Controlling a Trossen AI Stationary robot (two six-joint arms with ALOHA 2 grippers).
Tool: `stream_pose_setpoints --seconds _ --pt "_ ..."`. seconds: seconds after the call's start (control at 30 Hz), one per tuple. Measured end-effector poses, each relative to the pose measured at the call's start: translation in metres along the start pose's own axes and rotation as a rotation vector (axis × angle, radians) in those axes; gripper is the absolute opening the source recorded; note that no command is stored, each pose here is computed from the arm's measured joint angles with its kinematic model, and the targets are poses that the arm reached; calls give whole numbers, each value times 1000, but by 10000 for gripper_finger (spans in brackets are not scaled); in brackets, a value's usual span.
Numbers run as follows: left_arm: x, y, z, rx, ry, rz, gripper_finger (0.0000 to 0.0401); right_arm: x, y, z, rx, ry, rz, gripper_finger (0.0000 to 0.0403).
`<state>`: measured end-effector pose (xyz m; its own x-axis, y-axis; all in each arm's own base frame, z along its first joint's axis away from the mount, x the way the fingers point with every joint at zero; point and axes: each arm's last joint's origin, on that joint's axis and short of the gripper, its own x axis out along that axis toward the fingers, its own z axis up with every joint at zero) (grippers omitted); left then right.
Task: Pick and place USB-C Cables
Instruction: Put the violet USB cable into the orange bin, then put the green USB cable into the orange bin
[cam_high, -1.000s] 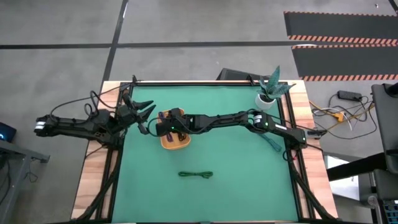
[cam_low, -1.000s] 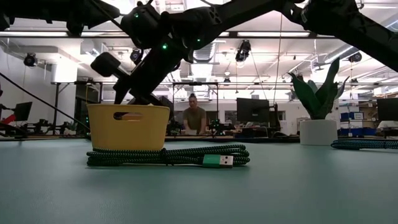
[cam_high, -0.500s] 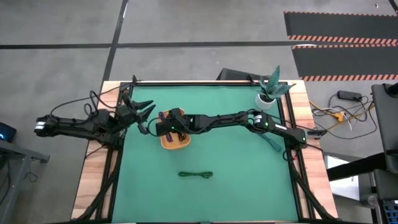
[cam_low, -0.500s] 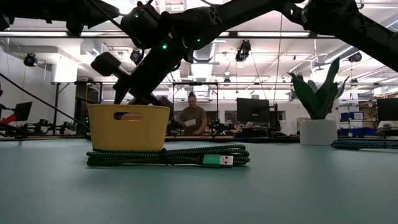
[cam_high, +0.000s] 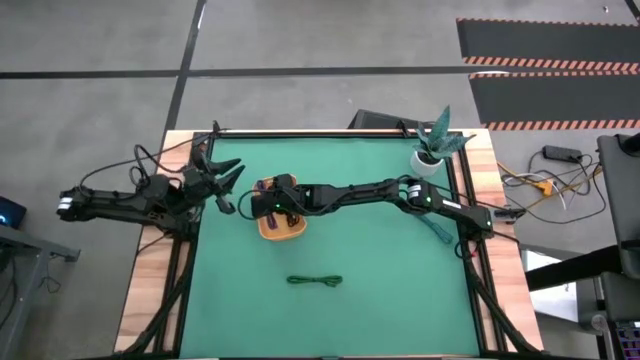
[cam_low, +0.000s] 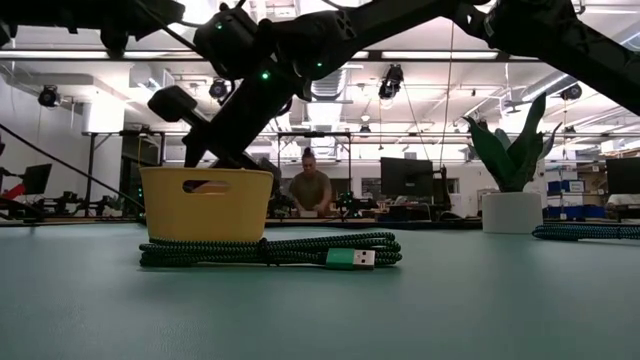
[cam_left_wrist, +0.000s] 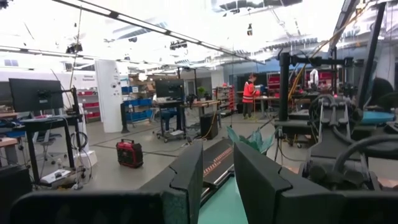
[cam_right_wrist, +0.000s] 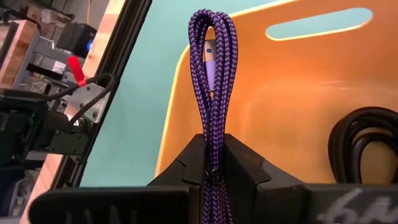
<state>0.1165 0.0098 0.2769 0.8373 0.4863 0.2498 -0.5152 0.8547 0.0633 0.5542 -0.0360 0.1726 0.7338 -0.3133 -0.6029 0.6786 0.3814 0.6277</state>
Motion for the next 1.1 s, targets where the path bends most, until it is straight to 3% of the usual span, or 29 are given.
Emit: stream_pose_setpoints --seconds 0.37,0.8,1.1 --pt "0 0 0 1 2 0 75 0 0 0 5 0 -2 32" --pt "0 0 0 0 0 -1 75 0 0 0 20 -8 -5 95" --pt "0 0 0 0 -1 0 75 -10 6 4 -103 20 17 91"
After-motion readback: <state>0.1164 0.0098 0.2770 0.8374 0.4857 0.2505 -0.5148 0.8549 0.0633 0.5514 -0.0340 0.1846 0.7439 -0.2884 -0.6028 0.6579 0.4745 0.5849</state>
